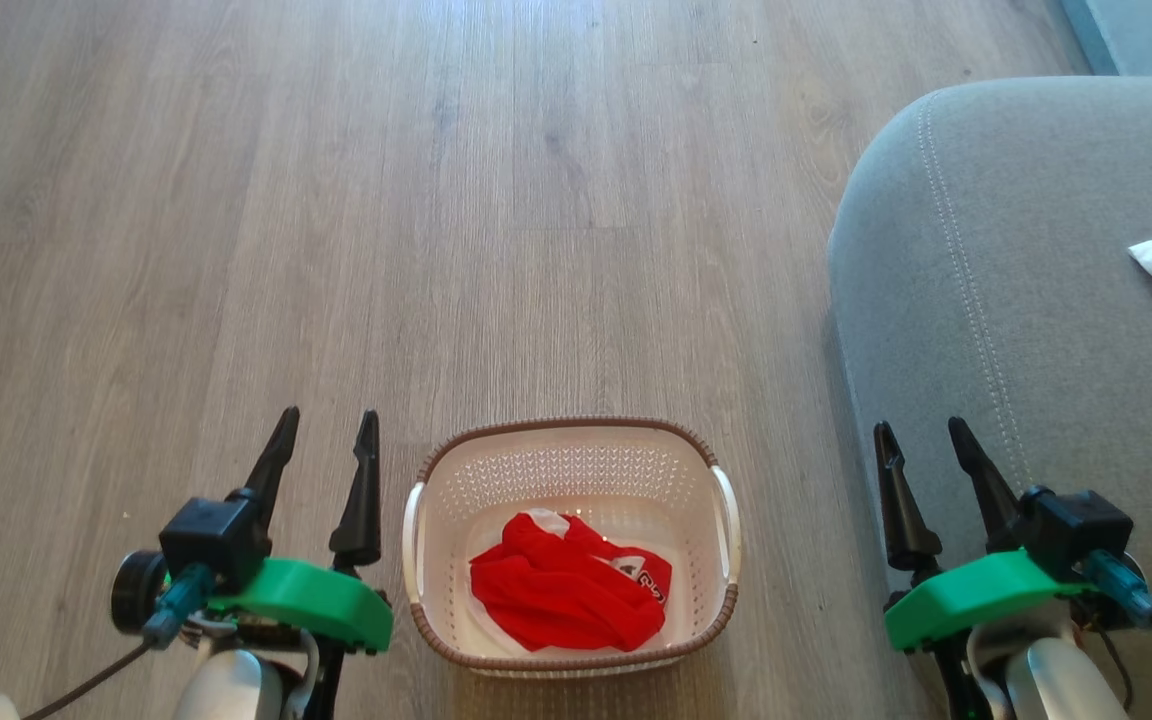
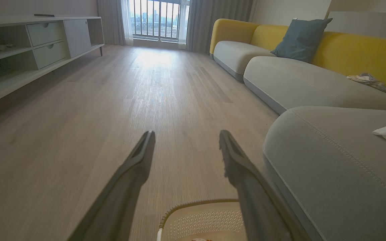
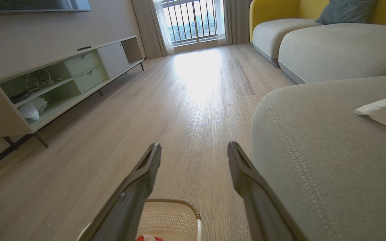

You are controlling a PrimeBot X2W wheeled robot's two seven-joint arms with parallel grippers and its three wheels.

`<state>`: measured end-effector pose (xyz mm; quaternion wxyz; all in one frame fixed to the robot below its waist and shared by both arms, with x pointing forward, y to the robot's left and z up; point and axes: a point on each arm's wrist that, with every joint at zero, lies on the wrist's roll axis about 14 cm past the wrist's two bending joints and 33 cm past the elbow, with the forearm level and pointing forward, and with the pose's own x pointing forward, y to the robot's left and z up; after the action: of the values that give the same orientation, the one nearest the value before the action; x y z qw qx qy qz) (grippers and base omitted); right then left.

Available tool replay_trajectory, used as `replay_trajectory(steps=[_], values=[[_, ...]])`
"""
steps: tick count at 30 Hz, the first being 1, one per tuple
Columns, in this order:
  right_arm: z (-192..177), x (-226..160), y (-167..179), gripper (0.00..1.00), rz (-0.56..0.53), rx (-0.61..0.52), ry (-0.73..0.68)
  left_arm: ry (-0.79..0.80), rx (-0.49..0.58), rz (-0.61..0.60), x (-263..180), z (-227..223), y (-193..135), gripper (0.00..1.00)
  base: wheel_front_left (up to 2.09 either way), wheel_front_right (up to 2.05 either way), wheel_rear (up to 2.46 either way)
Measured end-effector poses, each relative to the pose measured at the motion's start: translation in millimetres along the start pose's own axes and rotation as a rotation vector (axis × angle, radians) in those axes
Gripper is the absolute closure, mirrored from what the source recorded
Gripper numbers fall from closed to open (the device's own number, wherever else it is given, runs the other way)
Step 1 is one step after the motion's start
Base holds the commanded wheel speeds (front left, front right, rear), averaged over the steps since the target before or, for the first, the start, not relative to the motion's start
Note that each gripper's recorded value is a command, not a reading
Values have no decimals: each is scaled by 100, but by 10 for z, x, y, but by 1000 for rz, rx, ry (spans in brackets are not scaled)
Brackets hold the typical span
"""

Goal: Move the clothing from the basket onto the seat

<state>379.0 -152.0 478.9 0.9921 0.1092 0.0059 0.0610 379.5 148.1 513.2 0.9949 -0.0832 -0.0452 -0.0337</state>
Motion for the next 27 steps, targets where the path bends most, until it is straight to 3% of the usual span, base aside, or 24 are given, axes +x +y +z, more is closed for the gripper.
replay_trajectory(steps=[15,27], values=[[-44,3,-88,0,-24,-16,14,16,3,-11,7,-56,-32,0,0,0,0],[-335,60,-277,0,-66,-60,103,200,3,-87,147,-696,-217,0,0,0,0]])
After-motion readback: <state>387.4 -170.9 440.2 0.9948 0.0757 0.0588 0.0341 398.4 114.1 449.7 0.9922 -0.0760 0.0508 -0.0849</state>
